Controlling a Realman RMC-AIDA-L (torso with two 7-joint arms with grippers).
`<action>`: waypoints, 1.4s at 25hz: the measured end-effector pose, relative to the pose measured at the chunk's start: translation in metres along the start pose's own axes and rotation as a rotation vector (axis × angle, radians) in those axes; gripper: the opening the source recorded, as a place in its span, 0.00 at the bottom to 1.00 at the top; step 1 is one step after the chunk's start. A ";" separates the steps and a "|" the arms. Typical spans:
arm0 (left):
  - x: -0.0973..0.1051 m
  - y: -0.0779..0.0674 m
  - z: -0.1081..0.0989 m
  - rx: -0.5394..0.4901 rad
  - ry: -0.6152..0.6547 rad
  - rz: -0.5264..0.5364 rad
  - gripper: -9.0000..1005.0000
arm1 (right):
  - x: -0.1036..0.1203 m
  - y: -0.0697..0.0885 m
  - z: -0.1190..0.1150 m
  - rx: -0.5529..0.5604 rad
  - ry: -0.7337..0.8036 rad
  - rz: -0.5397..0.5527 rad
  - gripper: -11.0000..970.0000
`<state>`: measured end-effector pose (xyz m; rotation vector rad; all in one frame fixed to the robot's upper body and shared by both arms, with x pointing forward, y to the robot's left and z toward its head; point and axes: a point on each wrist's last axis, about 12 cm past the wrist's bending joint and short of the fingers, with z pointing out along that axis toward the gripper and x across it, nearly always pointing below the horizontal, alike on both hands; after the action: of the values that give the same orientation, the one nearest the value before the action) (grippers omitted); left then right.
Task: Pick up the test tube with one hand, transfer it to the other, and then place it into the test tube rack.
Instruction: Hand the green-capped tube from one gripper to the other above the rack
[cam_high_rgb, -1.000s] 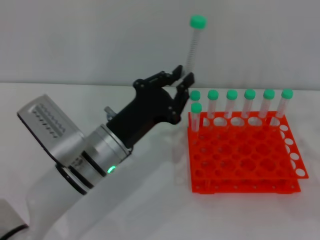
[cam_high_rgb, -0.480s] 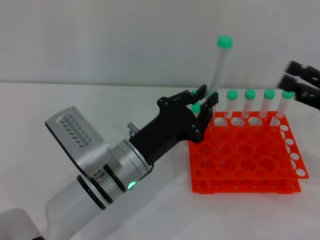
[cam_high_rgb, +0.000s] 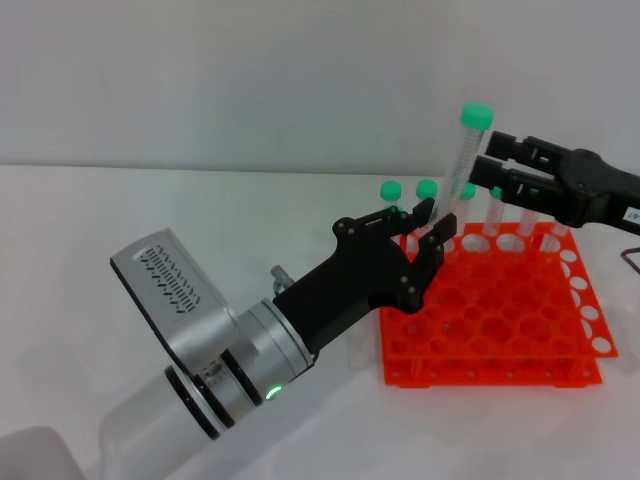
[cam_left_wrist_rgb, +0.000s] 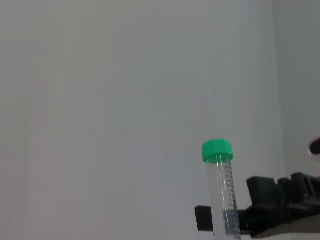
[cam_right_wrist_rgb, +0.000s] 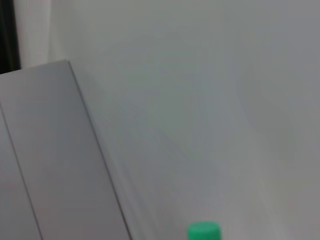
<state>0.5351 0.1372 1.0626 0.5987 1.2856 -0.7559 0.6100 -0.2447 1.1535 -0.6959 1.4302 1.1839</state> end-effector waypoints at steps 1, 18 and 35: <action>0.000 0.000 0.000 0.001 0.003 0.001 0.20 | 0.000 0.001 0.002 -0.008 0.001 -0.001 0.83; 0.003 -0.003 -0.002 0.019 0.022 0.000 0.20 | 0.007 0.012 0.024 -0.058 -0.028 -0.011 0.70; 0.005 -0.006 -0.008 0.011 0.019 -0.016 0.20 | 0.012 0.017 0.024 -0.065 -0.056 -0.028 0.25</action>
<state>0.5259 0.1384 1.0560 0.6067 1.3061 -0.7721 0.6007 -0.2151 1.1495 -0.7199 1.3361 1.2237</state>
